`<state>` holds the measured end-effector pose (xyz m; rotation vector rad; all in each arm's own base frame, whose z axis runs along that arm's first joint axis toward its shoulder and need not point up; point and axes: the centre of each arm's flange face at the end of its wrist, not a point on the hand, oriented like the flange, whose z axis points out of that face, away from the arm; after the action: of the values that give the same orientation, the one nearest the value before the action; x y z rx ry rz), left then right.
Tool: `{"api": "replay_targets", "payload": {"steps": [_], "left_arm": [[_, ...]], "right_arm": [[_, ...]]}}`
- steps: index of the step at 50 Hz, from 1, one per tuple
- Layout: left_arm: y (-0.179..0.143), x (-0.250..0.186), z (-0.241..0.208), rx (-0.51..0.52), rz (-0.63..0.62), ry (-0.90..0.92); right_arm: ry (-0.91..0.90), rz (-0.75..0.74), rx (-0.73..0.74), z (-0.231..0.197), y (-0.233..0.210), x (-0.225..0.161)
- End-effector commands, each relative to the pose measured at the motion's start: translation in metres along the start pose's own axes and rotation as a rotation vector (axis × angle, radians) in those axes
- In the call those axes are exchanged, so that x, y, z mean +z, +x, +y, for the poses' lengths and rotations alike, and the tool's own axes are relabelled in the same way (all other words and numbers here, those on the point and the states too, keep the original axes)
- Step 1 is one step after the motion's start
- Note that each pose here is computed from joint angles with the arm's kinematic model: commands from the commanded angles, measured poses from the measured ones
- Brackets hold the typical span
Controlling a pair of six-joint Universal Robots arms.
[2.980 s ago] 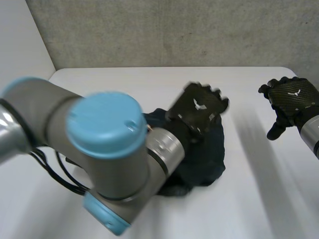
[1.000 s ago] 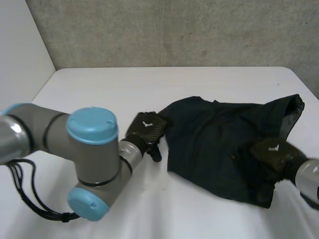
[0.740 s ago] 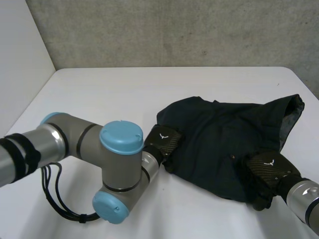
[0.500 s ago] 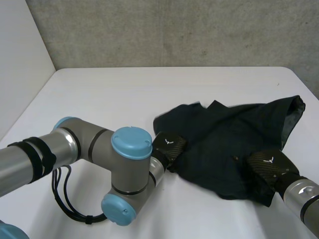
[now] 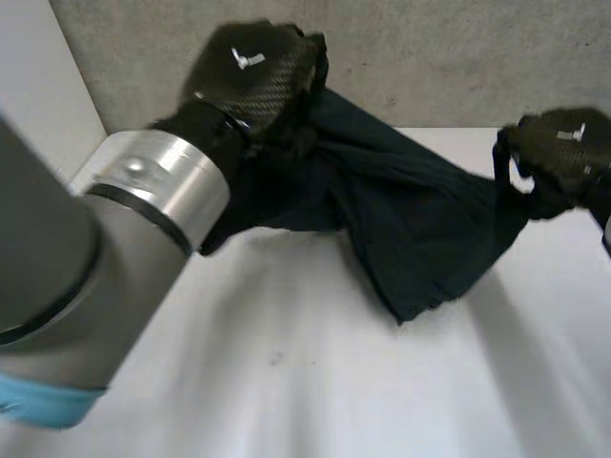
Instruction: Fold the shorts.
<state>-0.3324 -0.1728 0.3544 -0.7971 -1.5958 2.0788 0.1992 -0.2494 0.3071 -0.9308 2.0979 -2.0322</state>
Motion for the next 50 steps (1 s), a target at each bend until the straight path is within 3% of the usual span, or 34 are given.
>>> {"api": "replay_targets", "payload": {"steps": [1,7,15,25,30,34,39,43,44,47,48,50], "left_arm": [[-0.001,-0.009,-0.009,0.067,0.003,-0.007],[0.009,0.007,0.051,0.091,0.039,-0.175],[0.011,0.015,0.129,0.094,0.059,-0.418],[0.010,0.012,0.138,0.090,0.061,-0.451],[0.007,0.012,0.137,0.087,0.041,-0.453],[0.003,0.011,0.139,0.089,0.009,-0.467],[0.003,0.009,0.139,0.090,0.008,-0.476],[-0.001,0.004,0.122,0.093,0.005,-0.473],[-0.003,0.002,0.113,0.093,0.002,-0.461],[-0.015,-0.005,0.074,0.107,-0.025,-0.394],[-0.019,-0.007,0.063,0.110,-0.033,-0.371],[-0.033,-0.014,0.025,0.130,-0.073,-0.280]], "right_arm": [[0.037,-0.062,0.023,-0.021,-0.003,0.000],[-0.089,-0.195,0.064,0.016,-0.039,0.025],[-0.254,-0.208,0.180,0.047,-0.050,0.038],[-0.335,-0.223,0.279,0.060,-0.059,0.029],[-0.397,-0.284,0.398,0.076,-0.089,0.012],[-0.335,-0.301,0.407,0.086,-0.113,0.013],[-0.275,-0.215,0.357,0.103,-0.117,0.037],[-0.196,-0.177,0.199,0.084,-0.105,0.049],[-0.124,-0.162,0.077,0.061,-0.095,0.047],[-0.011,-0.121,-0.085,0.018,-0.078,0.034],[0.072,-0.089,-0.189,-0.015,-0.068,0.020],[0.138,-0.048,-0.251,-0.045,-0.058,0.005]]}}
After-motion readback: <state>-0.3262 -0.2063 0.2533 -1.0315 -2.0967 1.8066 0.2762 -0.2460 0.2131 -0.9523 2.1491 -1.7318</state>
